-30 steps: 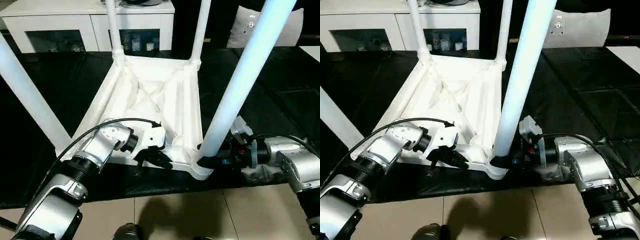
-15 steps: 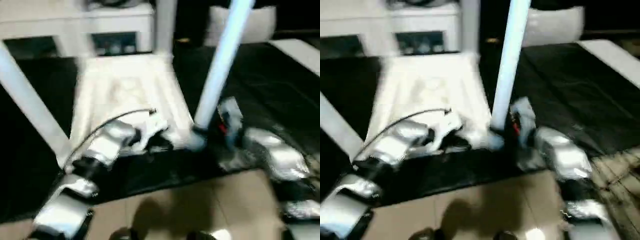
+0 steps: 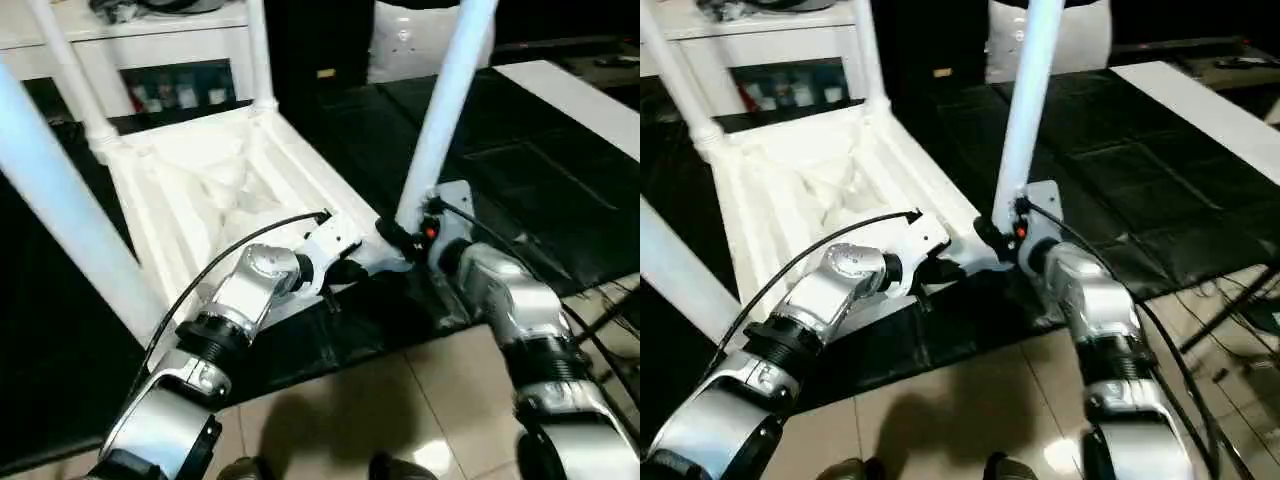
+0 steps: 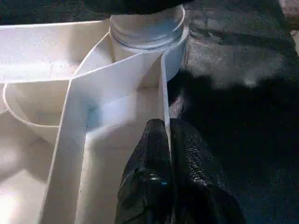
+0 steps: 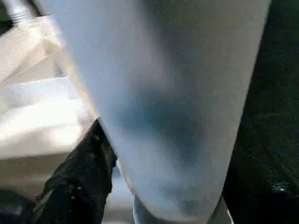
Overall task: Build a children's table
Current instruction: Rotate leg to tighten
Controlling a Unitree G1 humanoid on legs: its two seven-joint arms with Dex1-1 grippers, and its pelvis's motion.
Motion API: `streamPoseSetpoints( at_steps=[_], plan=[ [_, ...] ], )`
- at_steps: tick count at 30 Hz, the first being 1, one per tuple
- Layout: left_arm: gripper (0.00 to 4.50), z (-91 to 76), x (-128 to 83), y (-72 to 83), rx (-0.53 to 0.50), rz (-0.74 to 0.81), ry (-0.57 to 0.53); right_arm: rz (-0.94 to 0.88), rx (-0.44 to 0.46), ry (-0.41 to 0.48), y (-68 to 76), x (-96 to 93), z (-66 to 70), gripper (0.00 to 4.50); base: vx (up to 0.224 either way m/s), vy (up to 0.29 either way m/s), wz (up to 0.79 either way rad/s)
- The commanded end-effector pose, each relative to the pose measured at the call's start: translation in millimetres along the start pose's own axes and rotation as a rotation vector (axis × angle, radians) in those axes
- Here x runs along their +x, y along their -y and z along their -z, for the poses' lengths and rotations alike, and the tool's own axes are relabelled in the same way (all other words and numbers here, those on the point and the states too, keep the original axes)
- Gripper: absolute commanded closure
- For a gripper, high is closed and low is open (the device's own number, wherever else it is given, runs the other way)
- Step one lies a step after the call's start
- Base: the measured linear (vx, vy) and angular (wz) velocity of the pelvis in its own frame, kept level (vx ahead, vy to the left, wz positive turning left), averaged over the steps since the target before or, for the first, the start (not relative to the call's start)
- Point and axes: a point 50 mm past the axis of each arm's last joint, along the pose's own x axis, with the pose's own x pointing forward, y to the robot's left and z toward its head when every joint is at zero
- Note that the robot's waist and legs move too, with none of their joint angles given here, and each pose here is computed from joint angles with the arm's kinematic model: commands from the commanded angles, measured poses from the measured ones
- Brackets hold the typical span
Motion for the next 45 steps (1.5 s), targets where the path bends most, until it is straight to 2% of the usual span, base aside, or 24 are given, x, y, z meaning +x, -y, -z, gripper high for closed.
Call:
streamPoseSetpoints(
  at_steps=[1, 4, 6, 10, 11, 13, 14, 17, 19, 20, 23, 24, 29, 45],
  plan=[
    [4.50, -31.2, -5, -1.0, 0.116, 0.034, 0.111, -0.104, -0.021, 0.028, -9.3, -0.8, -5.8, 1.01, 0.000, 0.000, 0.00],
    [4.50, -25.0, -10, -2.0, 0.146, 0.083, 0.093, -0.155, -0.059, 0.030, -0.7, -15.3, -7.4, 0.69, 0.000, 0.000, 0.00],
    [4.50, -17.0, -18, -4.4, 0.190, 0.127, 0.059, -0.206, -0.108, 0.000, 8.8, -29.8, -7.4, 0.51, 0.000, 0.000, 0.00],
    [4.50, -14.0, -25, -5.8, 0.225, 0.182, 0.056, -0.266, -0.149, -0.027, 16.2, -42.2, -8.5, 0.14, 0.061, -0.016, 0.08],
    [4.50, -13.4, -29, -6.0, 0.243, 0.224, 0.058, -0.310, -0.184, -0.054, 19.1, -49.1, -10.0, 0.07, 0.000, 0.000, 0.00],
    [4.50, -13.1, -30, -5.9, 0.251, 0.239, 0.058, -0.326, -0.199, -0.066, 19.7, -51.3, -10.4, 0.02, 0.000, 0.000, 0.00],
    [4.50, -11.0, -34, -6.0, 0.280, 0.271, 0.046, -0.371, -0.227, -0.093, 20.4, -56.0, -11.1, 0.02, 0.000, 0.000, 0.00],
    [4.50, -6.0, -40, -5.8, 0.342, 0.344, 0.009, -0.476, -0.275, -0.103, 21.3, -63.5, -12.4, 0.02, 0.000, 0.000, 0.00],
    [4.50, -5.2, -41, -5.6, 0.345, 0.358, 0.005, -0.494, -0.279, -0.106, 21.3, -64.4, -12.2, 0.02, 0.000, 0.000, 0.00],
    [4.50, -4.6, -42, -5.2, 0.348, 0.371, 0.002, -0.515, -0.278, -0.112, 20.9, -65.4, -11.9, 0.29, 0.000, 0.000, 0.00],
    [4.50, -3.5, -46, 0.3, 0.381, 0.456, -0.009, -0.649, -0.261, -0.145, 14.3, -70.4, -10.2, 0.39, 0.000, 0.000, 0.00],
    [4.50, -3.5, -46, 0.4, 0.381, 0.456, -0.009, -0.649, -0.261, -0.145, 14.3, -70.4, -10.2, 0.66, 0.000, 0.000, 0.00],
    [4.50, -3.3, -46, 6.3, 0.410, 0.523, -0.011, -0.738, -0.238, -0.166, 7.5, -69.3, -5.3, 0.95, 0.000, 0.000, 0.00],
    [4.50, -3.2, -45, 6.6, 0.397, 0.522, -0.001, -0.811, -0.191, -0.179, -0.1, -68.4, 4.7, 2.39, 0.000, 0.000, 0.00]
  ],
)
